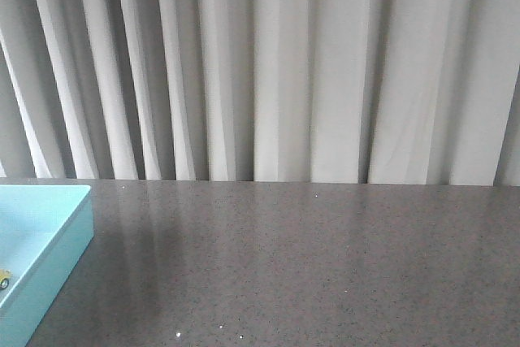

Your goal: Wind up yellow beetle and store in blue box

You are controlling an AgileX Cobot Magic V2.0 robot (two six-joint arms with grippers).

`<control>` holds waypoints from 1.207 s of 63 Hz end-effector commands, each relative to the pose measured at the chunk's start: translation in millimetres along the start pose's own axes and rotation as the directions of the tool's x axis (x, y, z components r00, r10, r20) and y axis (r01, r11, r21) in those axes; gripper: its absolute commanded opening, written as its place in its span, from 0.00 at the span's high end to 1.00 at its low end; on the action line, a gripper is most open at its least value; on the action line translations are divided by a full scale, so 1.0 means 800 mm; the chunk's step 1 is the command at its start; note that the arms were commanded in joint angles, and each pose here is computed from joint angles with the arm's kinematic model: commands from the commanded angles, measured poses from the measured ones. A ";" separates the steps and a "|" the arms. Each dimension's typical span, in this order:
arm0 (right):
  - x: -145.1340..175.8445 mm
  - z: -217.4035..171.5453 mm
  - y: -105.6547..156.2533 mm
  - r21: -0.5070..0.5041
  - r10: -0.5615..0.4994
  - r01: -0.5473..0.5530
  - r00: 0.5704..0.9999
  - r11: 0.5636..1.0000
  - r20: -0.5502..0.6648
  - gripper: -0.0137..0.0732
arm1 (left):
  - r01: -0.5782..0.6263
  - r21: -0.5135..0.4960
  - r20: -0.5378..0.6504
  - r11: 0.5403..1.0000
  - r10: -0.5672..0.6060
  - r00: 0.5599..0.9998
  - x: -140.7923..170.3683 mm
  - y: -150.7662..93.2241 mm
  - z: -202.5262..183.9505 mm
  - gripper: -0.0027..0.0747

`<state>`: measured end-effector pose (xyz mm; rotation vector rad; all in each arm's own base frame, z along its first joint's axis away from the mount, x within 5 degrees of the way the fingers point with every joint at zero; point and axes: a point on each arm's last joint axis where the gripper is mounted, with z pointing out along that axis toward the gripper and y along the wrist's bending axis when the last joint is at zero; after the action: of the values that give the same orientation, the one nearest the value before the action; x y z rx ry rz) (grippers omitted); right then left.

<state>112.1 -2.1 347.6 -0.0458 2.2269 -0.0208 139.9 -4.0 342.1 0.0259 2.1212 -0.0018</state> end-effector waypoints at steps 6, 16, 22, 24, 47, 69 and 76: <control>-0.013 -0.007 0.000 0.003 0.001 -0.001 0.997 1.000 0.076 0.85 | 0.011 0.008 0.091 1.000 -0.011 0.996 -0.016 -0.001 -0.006 0.97; -0.013 -0.007 0.000 0.003 0.001 -0.001 0.997 1.000 0.076 0.85 | 0.011 0.008 0.091 1.000 -0.011 0.996 -0.016 -0.001 -0.006 0.97; -0.013 -0.007 0.000 0.003 0.001 -0.001 0.997 1.000 0.076 0.85 | 0.006 0.009 0.100 1.000 -0.007 0.995 -0.010 -0.001 -0.008 0.97; -0.013 -0.007 0.000 0.003 0.001 -0.001 0.997 1.000 0.076 0.85 | 0.006 0.007 0.106 1.000 -0.007 0.994 -0.007 -0.001 -0.010 0.97; -0.013 -0.007 0.000 0.003 0.001 -0.001 0.997 1.000 0.076 0.85 | 0.150 0.054 0.308 0.987 -0.159 0.938 0.138 0.001 -0.026 0.97; -0.012 -0.007 0.000 0.003 0.001 -0.001 0.997 1.000 0.073 0.85 | 0.061 0.057 0.492 0.997 -0.081 0.867 0.211 -0.001 0.006 0.97; -0.012 -0.008 0.000 0.003 0.001 -0.001 0.997 1.000 0.075 0.85 | 0.014 0.036 0.522 0.999 -0.031 0.852 0.207 -0.001 0.003 0.97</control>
<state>111.4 -1.9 346.7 -0.0464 2.2383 -0.0191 55.5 -1.2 184.2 -0.0118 1.7332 -0.0559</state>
